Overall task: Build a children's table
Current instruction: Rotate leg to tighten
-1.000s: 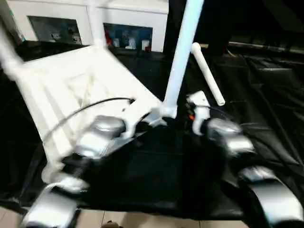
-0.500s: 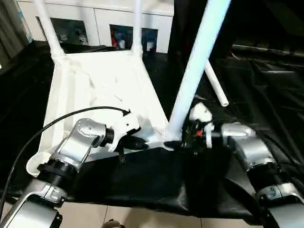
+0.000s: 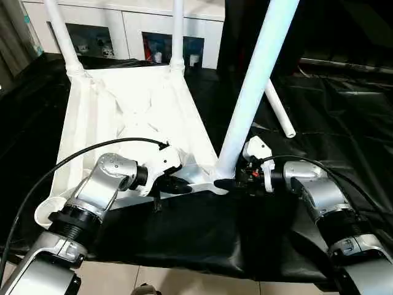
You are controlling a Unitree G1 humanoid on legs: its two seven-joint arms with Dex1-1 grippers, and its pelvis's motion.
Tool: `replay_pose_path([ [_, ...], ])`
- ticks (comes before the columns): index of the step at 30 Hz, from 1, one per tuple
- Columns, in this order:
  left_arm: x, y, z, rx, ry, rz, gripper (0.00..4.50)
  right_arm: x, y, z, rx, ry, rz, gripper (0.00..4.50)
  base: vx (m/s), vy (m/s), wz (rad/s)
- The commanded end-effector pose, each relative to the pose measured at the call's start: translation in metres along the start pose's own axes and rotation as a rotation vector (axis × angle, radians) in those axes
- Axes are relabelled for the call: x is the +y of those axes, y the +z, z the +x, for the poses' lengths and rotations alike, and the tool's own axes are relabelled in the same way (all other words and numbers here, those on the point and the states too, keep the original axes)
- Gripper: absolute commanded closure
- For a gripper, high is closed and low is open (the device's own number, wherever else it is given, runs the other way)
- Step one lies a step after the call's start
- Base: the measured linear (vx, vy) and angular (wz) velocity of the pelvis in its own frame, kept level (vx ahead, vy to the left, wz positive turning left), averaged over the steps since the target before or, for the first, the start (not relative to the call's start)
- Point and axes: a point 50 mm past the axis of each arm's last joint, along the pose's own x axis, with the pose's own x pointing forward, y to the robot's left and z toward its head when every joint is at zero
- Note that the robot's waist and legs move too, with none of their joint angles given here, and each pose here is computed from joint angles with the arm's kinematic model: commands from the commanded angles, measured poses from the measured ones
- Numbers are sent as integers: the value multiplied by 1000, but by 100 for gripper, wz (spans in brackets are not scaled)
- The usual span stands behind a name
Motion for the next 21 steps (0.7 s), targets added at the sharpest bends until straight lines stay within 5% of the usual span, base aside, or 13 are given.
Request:
replay_pose_path([
  [1,-2,15,5,-62,-37,53,450,-1,1,2,5,6,-14,167,0,0,0],
  [10,-3,14,7,-66,-33,41,450,0,-9,6,-20,-47,72,172,0,0,0],
  [13,3,16,17,-75,68,4,450,-5,-26,19,-80,-281,269,173,0,0,0],
  [17,8,20,38,-104,192,-93,450,-5,-41,33,-81,-523,394,173,0,0,0],
  [21,8,23,66,-75,360,-181,450,-3,-40,53,-65,-682,437,173,0,0,0],
])
